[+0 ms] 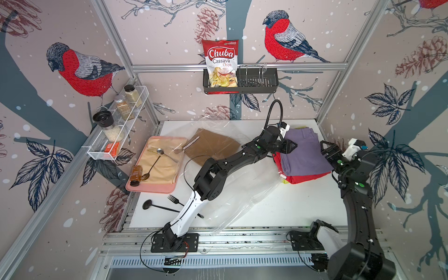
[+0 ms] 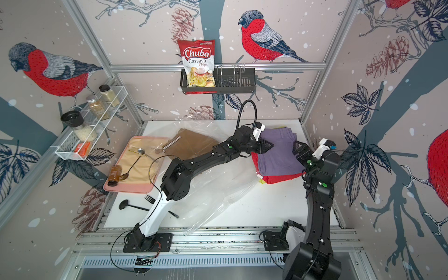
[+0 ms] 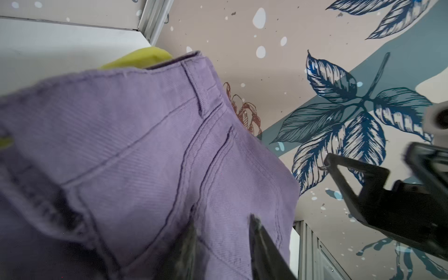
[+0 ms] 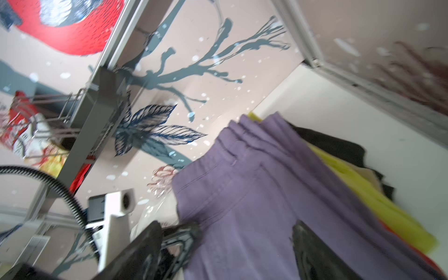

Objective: Take the trousers out of the vacuum bag
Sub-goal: Place the trousers at the center of the board.

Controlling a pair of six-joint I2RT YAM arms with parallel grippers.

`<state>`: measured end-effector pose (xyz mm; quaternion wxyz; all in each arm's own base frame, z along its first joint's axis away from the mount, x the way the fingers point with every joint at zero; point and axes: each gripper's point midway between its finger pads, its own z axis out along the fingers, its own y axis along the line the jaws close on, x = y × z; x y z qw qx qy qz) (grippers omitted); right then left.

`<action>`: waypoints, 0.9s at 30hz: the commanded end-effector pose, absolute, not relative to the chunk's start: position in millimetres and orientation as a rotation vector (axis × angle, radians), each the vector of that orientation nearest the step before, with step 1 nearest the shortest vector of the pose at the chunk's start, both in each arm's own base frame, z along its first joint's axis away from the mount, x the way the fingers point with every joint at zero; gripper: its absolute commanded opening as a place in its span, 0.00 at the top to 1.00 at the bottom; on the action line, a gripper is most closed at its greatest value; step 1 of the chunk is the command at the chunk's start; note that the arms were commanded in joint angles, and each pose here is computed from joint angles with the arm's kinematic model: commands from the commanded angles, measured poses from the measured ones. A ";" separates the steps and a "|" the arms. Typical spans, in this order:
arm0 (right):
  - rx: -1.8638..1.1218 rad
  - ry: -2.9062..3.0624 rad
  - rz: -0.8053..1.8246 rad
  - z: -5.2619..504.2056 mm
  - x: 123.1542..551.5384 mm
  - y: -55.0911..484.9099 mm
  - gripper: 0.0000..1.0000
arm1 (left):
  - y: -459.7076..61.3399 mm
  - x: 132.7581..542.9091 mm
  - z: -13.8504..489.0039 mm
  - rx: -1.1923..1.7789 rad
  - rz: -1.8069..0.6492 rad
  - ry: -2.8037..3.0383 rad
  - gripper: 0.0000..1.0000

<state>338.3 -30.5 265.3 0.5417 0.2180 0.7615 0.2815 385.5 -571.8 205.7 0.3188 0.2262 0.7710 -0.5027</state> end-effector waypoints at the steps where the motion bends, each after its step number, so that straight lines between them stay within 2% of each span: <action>1: 0.416 1.807 0.651 271.3 353.0 -13.5 0.14 | -569.3 404.8 203.6 0.552 -1.319 2.012 0.61; 12: 0.470 1.955 0.750 203.2 416.1 -22.5 0.13 | -567.1 422.8 171.8 0.506 -1.303 2.072 0.62; 20: 0.632 2.061 0.759 142.1 436.4 -44.4 0.14 | -563.5 430.5 142.6 0.490 -1.284 2.115 0.62; 23: 0.636 2.068 0.770 137.6 438.7 -44.4 0.14 | -561.7 434.2 138.5 0.483 -1.284 2.116 0.62; 27: 0.601 2.031 0.781 157.2 440.3 -41.3 0.14 | -559.4 437.1 153.9 0.475 -1.299 2.088 0.62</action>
